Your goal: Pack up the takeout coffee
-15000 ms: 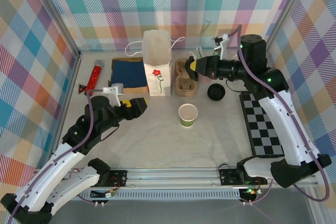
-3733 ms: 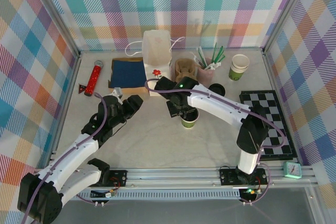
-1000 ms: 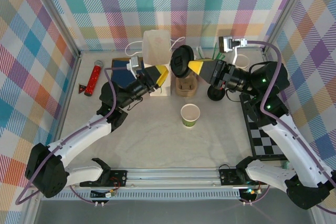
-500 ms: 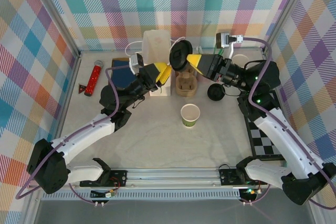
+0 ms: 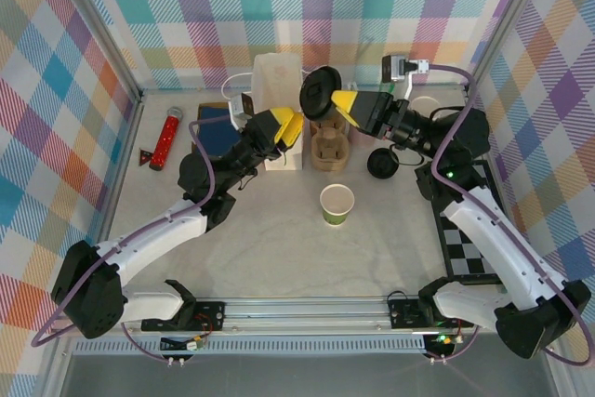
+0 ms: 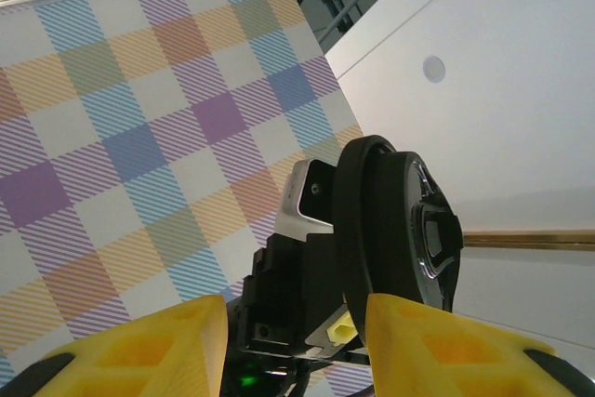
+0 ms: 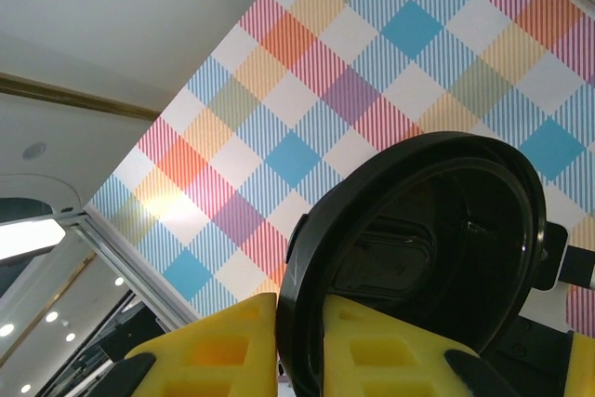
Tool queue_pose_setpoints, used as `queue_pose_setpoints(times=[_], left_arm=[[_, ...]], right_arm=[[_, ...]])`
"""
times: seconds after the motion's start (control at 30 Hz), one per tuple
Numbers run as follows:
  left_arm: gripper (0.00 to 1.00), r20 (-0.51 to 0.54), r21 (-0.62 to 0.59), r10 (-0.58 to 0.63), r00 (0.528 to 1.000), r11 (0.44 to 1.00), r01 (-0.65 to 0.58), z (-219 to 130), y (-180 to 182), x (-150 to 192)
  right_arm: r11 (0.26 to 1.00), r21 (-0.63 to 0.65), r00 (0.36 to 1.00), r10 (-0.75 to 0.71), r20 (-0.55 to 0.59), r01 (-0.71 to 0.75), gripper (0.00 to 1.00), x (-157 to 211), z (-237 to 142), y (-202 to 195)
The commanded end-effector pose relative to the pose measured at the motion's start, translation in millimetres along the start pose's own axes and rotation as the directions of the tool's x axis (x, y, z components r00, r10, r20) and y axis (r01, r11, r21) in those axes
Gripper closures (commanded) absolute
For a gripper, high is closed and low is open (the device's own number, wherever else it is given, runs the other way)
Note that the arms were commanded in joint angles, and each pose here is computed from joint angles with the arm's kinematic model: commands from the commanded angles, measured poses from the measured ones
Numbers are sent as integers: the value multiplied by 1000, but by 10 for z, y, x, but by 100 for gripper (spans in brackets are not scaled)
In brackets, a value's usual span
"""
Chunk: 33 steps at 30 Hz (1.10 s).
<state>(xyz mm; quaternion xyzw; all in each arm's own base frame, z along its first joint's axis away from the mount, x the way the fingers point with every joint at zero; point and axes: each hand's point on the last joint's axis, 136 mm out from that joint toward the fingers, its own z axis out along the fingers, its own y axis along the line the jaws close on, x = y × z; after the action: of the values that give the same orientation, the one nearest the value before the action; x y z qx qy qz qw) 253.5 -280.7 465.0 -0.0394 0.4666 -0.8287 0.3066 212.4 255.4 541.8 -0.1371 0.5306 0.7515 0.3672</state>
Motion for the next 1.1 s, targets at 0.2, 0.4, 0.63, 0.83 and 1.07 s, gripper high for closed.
queue_pose_setpoints(times=[0.2,0.4,0.63,0.83,1.07], left_arm=[[57,-5,92,-14,1000,996,14,41,-222,34],[58,-7,100,-23,1000,995,23,49,-219,39],[60,-11,106,-25,1000,994,26,61,-224,43],[63,-11,109,-31,999,994,32,70,-210,45],[72,-9,110,-40,999,993,41,81,-177,35]], right_arm=[[999,-44,1000,-5,10,6,84,-13,-8,-21],[999,-54,1000,6,15,-5,84,-25,6,-53],[998,-55,999,28,21,-27,84,-2,-11,-135],[998,-60,999,39,20,-38,84,9,-11,-168],[998,-49,998,51,25,-50,84,39,-37,-230]])
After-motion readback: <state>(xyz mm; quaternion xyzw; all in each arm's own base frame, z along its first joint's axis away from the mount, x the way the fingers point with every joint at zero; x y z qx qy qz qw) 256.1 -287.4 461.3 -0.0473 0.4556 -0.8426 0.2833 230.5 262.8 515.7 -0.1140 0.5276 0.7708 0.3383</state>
